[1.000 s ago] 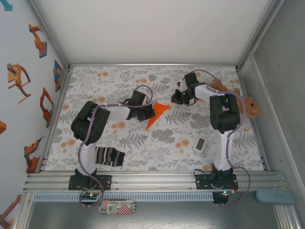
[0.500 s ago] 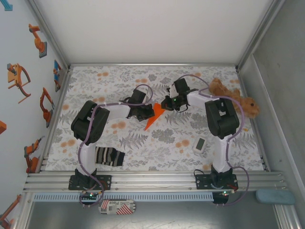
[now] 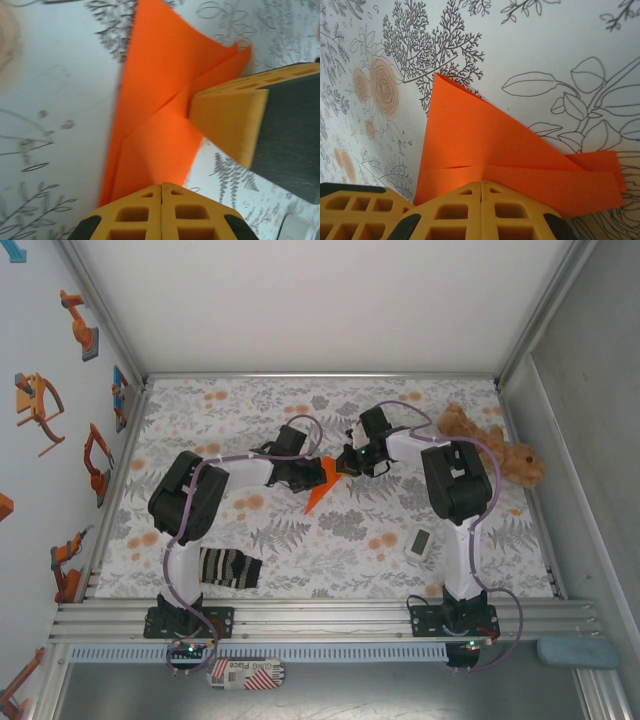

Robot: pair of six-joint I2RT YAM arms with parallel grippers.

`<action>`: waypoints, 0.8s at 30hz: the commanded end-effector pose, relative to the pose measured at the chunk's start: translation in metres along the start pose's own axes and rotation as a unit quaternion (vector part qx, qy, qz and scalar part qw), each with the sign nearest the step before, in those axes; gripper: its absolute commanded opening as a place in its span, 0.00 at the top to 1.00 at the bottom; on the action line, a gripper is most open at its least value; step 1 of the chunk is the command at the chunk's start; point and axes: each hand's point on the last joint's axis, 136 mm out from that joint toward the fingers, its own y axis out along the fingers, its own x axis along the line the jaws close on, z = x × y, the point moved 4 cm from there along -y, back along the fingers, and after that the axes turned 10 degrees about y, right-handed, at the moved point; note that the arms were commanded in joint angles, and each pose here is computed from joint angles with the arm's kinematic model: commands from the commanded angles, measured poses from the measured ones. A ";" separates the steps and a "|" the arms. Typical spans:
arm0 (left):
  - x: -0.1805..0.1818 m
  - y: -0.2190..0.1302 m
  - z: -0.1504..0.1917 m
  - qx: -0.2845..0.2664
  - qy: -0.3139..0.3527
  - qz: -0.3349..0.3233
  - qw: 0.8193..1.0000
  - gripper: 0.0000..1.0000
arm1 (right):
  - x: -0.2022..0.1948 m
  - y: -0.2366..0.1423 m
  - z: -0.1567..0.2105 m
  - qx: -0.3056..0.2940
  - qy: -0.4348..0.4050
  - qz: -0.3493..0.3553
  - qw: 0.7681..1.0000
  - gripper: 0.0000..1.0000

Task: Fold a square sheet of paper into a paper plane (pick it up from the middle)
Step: Fold the wing for the fifth time at the center of the table.

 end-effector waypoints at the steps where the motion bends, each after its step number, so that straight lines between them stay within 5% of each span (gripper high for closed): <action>1: -0.021 0.000 -0.007 -0.004 0.034 0.026 0.999 0.95 | -0.018 0.011 0.008 0.020 0.012 0.036 0.999 1.00; 17: 0.006 0.025 0.016 0.048 0.022 -0.022 0.998 0.99 | -0.023 0.014 0.008 0.024 0.018 0.050 0.998 1.00; 24: 0.021 0.007 0.048 0.073 0.016 -0.055 0.996 0.99 | -0.034 0.015 0.007 0.025 0.021 0.083 0.996 1.00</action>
